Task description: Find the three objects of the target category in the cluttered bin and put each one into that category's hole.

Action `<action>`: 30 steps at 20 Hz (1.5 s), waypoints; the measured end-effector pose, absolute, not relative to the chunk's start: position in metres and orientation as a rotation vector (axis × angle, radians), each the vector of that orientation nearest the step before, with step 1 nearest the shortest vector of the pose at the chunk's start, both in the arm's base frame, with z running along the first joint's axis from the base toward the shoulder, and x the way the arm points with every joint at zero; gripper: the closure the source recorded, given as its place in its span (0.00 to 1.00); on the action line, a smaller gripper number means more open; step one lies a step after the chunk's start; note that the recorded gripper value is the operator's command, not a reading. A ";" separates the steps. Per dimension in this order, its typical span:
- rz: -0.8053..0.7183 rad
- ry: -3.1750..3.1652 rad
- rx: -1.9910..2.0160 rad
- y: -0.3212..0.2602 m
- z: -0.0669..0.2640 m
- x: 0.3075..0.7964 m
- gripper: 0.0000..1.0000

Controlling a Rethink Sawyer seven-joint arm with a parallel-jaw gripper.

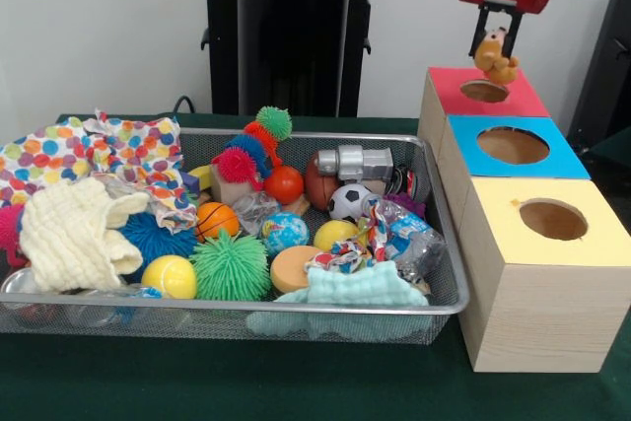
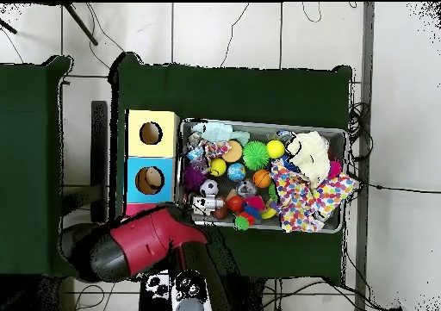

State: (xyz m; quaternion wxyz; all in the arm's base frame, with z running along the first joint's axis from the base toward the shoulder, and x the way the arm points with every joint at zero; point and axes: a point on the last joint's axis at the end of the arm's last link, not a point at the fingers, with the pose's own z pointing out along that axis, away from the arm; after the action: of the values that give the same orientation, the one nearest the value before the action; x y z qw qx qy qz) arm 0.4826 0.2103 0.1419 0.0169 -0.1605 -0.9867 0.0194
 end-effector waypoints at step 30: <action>0.054 -3.022 -0.485 0.207 0.104 0.470 0.00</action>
State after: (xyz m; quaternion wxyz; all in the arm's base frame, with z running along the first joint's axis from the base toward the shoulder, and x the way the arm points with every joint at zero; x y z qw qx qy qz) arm 0.4697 0.2068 0.1042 0.0404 -0.1585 -0.9864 0.0175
